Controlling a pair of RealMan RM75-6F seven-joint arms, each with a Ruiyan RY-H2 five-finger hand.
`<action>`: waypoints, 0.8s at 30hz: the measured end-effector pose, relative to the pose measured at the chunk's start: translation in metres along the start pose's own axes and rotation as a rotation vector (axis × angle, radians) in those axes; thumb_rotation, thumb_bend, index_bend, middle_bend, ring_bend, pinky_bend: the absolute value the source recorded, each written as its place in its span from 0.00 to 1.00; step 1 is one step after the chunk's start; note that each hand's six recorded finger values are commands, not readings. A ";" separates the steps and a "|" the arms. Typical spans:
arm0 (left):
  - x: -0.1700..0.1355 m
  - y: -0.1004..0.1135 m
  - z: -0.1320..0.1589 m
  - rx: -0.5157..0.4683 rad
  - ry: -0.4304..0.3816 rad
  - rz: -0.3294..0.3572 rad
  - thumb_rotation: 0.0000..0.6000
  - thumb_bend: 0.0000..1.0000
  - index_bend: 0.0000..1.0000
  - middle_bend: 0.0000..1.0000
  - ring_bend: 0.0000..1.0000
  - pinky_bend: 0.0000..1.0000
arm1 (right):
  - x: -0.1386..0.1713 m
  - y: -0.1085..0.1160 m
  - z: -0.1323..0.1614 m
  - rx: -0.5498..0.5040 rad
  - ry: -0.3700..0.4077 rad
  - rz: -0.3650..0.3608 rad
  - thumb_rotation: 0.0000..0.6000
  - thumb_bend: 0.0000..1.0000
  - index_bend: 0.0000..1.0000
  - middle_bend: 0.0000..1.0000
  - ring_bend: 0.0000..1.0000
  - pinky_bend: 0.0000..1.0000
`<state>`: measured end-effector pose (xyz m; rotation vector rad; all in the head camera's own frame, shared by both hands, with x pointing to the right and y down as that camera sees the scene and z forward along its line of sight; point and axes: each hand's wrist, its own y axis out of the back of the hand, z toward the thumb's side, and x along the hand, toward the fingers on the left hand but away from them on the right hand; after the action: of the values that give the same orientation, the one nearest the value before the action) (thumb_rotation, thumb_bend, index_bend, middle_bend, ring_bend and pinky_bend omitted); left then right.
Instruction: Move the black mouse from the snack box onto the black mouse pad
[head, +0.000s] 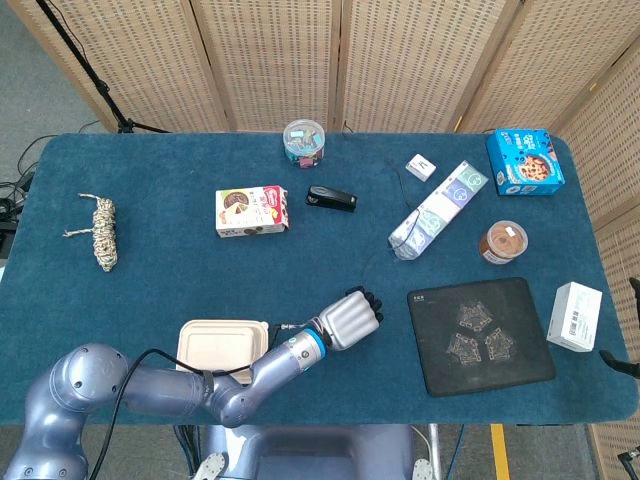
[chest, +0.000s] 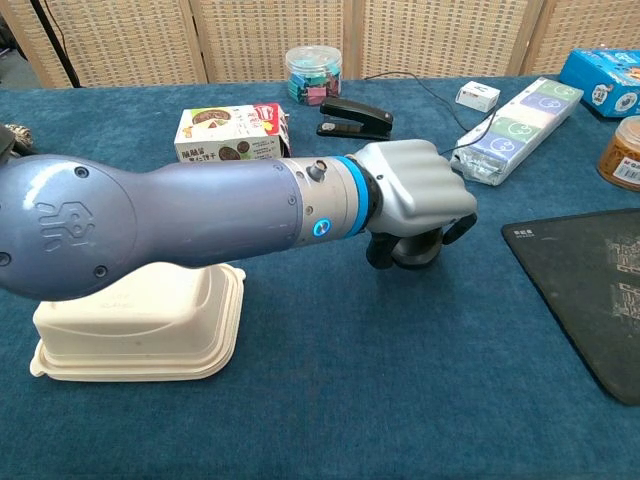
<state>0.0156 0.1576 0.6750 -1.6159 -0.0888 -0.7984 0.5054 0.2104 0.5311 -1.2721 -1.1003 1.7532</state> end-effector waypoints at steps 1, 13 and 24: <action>0.000 -0.001 0.000 -0.001 0.003 -0.004 1.00 0.27 0.32 0.24 0.21 0.42 | 0.000 0.000 0.000 -0.001 0.000 0.000 1.00 0.00 0.00 0.00 0.00 0.00; -0.008 0.011 -0.005 -0.112 0.004 0.002 1.00 0.21 0.00 0.00 0.00 0.37 | 0.001 0.000 0.001 0.003 0.003 0.003 1.00 0.00 0.00 0.00 0.00 0.00; -0.042 0.025 -0.056 -0.258 0.078 0.057 1.00 0.10 0.00 0.00 0.00 0.10 | 0.003 0.000 0.005 -0.001 0.020 0.003 1.00 0.00 0.00 0.00 0.00 0.00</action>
<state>-0.0291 0.1175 0.6310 -1.8183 0.1204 -0.8539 0.4999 0.2125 0.5308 -1.2892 -1.0884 1.7393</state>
